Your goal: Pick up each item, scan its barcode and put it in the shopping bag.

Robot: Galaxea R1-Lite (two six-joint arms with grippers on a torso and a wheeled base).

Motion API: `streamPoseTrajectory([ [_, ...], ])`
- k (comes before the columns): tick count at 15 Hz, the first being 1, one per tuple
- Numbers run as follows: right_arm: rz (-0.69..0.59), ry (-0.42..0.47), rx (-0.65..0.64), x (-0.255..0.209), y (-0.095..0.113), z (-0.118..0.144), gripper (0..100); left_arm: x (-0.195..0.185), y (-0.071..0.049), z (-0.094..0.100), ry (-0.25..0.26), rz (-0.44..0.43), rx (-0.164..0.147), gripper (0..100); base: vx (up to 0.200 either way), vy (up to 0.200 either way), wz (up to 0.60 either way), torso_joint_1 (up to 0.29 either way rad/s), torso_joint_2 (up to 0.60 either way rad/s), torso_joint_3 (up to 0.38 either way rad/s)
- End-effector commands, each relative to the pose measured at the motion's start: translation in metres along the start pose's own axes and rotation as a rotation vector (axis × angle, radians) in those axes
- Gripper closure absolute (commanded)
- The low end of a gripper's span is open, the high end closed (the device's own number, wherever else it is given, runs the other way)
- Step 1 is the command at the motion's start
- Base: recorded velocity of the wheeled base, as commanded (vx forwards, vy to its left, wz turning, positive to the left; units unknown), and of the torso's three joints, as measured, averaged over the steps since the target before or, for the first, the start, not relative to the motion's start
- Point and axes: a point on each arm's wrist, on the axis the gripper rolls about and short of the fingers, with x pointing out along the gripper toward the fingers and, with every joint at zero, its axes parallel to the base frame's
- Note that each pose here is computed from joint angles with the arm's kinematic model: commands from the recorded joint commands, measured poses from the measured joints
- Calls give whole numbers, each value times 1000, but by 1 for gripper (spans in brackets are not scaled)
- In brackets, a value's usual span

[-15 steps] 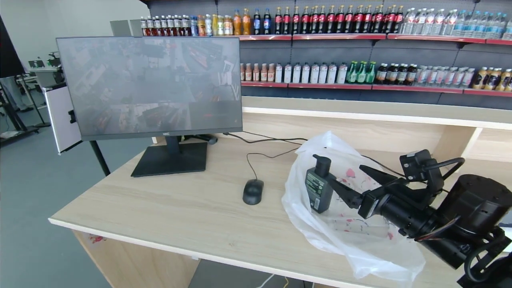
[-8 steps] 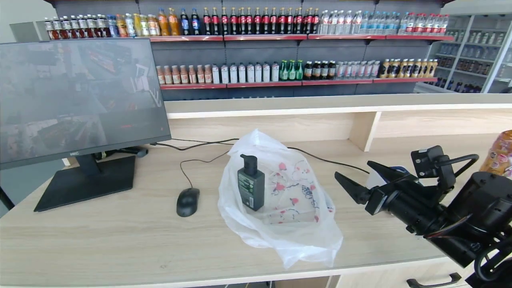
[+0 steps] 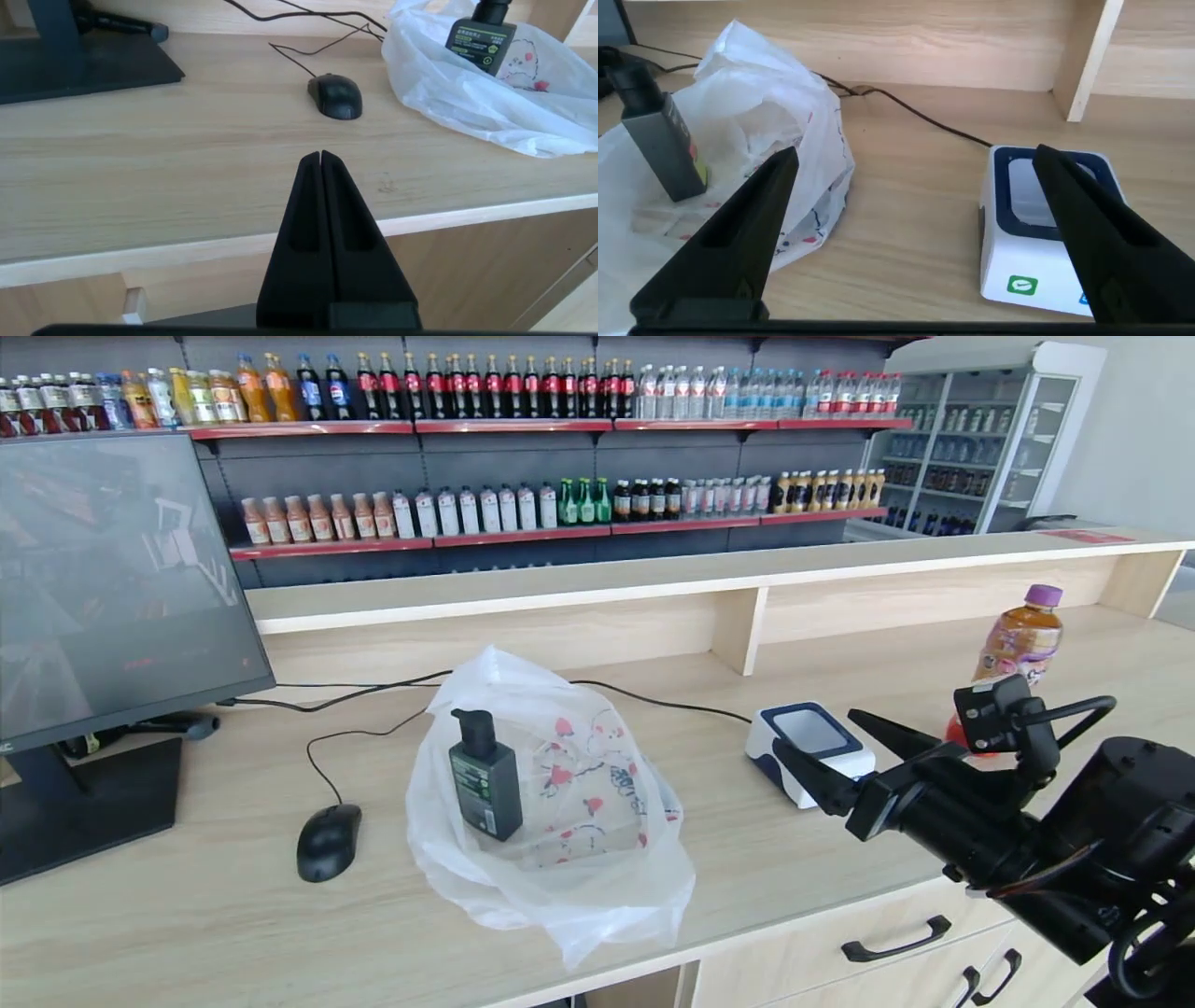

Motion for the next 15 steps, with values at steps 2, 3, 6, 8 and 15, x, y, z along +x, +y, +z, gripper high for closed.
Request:
streamPoseTrajectory([
  [2,-5,1,0,-1,-1,0,0,0,0,0,0,0,0,100,0,0,0,0,0,0],
  [3,-5,1,0,-1,-1,0,0,0,0,0,0,0,0,100,0,0,0,0,0,0],
  [6,-5,2,0,-1,-1,0,0,0,0,0,0,0,0,100,-133,0,0,0,3,2],
  [8,-5,8,0,-2,-1,-2,0,0,0,0,0,0,-2,100,-200,0,0,17,5,-2],
  [15,-5,4,0,-1,-1,-1,0,0,0,0,0,3,-2,100,-29,-86,0,4,1,1],
])
